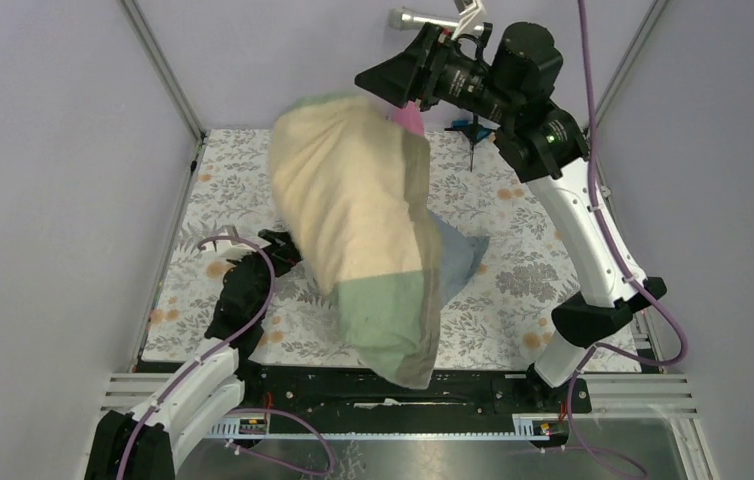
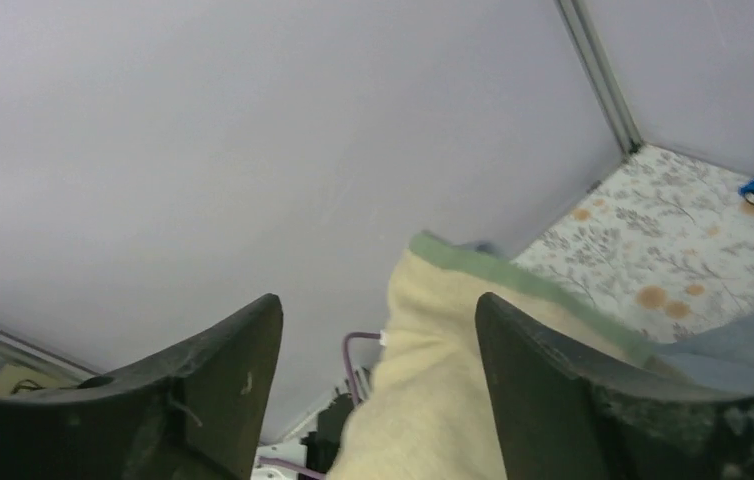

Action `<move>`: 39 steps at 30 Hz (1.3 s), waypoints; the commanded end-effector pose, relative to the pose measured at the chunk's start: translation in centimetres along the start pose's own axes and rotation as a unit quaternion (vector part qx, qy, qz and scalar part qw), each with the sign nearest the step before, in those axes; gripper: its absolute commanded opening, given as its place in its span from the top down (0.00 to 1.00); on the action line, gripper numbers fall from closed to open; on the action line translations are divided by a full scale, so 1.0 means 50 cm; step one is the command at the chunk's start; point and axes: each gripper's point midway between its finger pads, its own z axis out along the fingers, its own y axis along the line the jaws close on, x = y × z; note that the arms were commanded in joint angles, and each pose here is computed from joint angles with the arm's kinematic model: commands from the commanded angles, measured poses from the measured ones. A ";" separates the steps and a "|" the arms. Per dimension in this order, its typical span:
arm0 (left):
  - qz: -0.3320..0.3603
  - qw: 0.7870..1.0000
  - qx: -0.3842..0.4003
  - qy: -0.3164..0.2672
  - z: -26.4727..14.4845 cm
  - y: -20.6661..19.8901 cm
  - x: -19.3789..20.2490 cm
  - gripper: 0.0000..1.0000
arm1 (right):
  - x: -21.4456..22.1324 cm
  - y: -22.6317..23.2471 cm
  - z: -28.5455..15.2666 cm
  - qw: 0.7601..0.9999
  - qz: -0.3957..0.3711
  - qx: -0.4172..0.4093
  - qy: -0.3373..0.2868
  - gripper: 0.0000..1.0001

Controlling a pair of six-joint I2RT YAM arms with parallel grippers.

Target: Remove the pillowcase from the pillow

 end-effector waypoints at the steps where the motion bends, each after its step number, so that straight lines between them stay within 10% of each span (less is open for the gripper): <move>1: 0.003 0.999 -0.038 -0.009 0.008 0.025 -0.005 0.01 | 0.120 -0.140 0.039 0.993 0.006 0.076 0.091 0.18; 13: -0.029 0.991 -0.124 -0.047 -0.004 0.079 -0.033 0.01 | 0.282 -0.504 -0.254 0.887 -0.107 0.446 0.057 0.00; 22: -0.090 0.947 -0.267 -0.155 -0.067 0.171 -0.101 0.01 | 0.441 -0.679 -0.322 0.871 -0.024 0.475 0.127 0.00; 29: -0.067 0.967 -0.218 -0.117 -0.036 0.132 -0.081 0.01 | 0.561 -0.744 -0.298 0.864 0.023 0.453 0.218 0.00; 32: -0.056 0.969 -0.216 -0.103 -0.027 0.127 -0.073 0.01 | 0.602 -0.768 -0.297 0.858 0.042 0.449 0.245 0.23; 35: -0.047 0.975 -0.199 -0.089 -0.018 0.117 -0.063 0.01 | 0.595 -0.793 -0.318 0.849 0.080 0.469 0.230 0.91; 39: -0.004 0.995 -0.097 -0.035 0.006 0.043 -0.034 0.01 | 0.506 -0.821 -0.405 0.846 0.131 0.505 0.108 1.00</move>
